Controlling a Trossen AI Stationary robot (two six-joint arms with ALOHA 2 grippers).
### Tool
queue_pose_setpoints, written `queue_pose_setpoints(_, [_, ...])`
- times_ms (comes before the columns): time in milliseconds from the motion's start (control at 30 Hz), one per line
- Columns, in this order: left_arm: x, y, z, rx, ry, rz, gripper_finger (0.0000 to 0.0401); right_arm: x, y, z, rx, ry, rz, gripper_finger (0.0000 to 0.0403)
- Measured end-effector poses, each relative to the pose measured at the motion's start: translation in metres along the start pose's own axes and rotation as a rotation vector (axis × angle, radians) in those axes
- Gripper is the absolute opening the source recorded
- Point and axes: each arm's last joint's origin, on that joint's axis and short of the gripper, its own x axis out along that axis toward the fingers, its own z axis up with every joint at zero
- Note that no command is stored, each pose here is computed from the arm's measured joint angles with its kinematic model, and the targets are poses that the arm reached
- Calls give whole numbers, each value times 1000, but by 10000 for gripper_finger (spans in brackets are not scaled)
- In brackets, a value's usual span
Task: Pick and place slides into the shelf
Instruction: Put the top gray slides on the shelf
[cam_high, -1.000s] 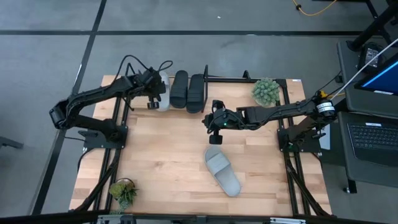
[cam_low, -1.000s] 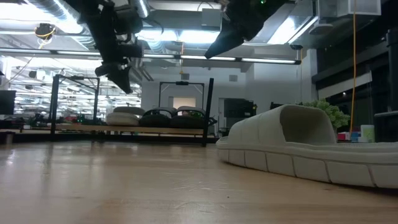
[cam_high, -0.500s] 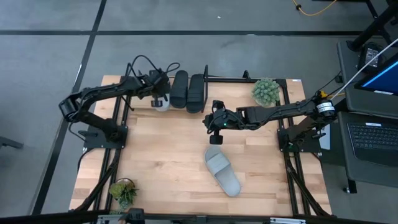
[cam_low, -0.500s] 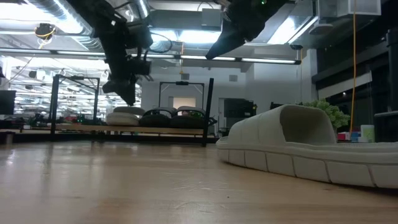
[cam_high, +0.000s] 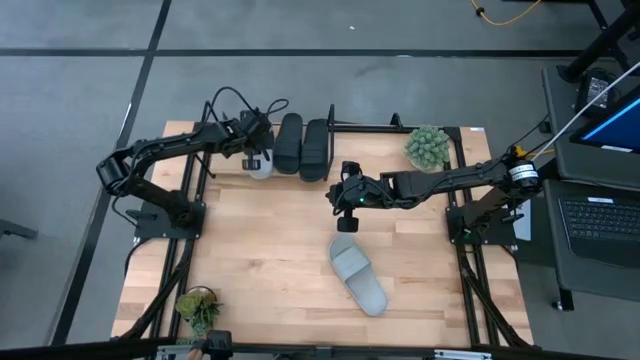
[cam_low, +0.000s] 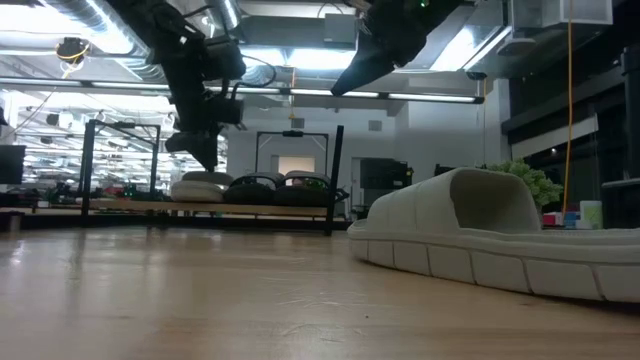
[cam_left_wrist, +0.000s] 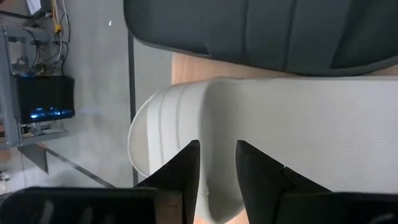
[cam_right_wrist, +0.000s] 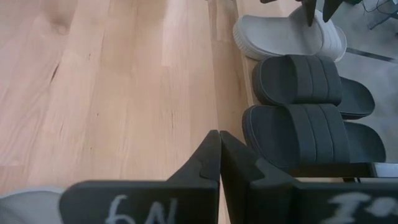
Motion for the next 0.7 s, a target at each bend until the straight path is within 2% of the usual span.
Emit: queue_pose_setpoints(700, [12,6,-6,-33,15,-31,95,0,0,0,0,2,0,6])
